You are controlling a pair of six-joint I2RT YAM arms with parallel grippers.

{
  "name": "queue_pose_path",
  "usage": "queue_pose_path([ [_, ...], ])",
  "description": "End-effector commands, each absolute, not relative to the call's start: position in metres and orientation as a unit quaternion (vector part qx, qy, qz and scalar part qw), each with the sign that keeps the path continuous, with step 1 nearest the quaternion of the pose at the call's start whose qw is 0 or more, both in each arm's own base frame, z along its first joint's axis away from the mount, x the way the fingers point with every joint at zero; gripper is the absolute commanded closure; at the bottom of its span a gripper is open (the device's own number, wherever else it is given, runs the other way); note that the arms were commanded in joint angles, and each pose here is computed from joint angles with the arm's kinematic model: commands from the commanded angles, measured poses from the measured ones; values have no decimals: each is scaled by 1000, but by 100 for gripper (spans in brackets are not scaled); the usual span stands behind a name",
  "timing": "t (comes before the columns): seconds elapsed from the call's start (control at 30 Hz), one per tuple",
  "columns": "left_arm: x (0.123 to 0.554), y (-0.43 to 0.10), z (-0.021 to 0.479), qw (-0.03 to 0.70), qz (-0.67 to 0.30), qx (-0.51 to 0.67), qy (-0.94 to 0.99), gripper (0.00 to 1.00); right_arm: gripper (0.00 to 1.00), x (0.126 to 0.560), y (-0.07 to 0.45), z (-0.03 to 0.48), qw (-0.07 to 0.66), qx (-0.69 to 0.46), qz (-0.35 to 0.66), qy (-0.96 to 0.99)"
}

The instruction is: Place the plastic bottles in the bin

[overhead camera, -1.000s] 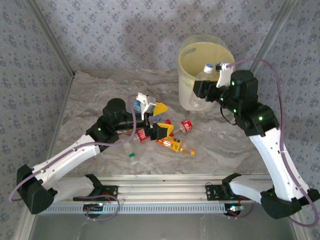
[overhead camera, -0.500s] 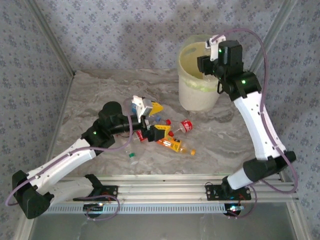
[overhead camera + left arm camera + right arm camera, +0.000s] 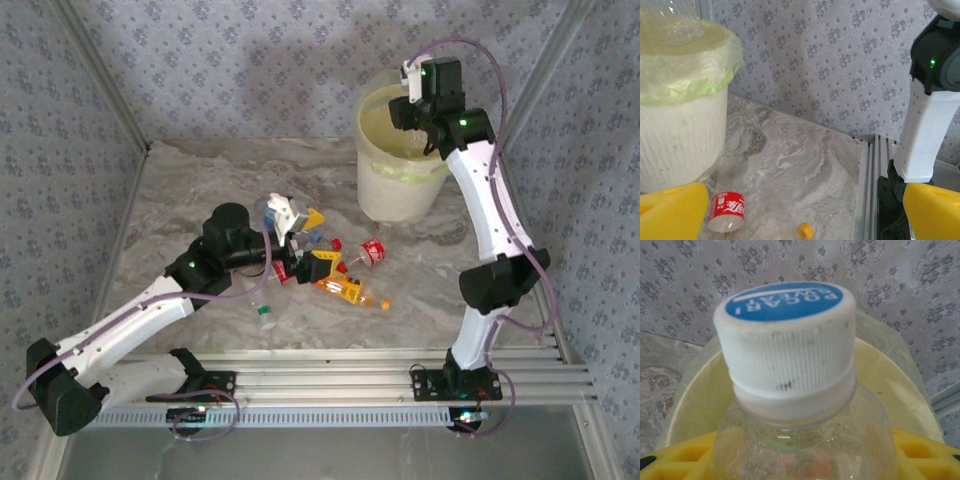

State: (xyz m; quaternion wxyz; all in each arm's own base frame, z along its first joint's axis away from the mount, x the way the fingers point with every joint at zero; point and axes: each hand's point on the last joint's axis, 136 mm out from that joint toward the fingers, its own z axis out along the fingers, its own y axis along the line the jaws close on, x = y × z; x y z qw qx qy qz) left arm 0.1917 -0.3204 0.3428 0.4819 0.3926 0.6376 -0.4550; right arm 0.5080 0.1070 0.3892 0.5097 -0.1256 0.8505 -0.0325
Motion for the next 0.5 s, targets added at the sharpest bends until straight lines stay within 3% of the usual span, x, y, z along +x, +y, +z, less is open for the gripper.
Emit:
queue_pose_path([
  [0.0,186,-324,357,481,-464,404,624,0,42,515,104,360,465,-123,-6,877],
  [0.47,183,-329,350,452,-472,414,633,0,34,520,122,287,364,-105,88,921],
])
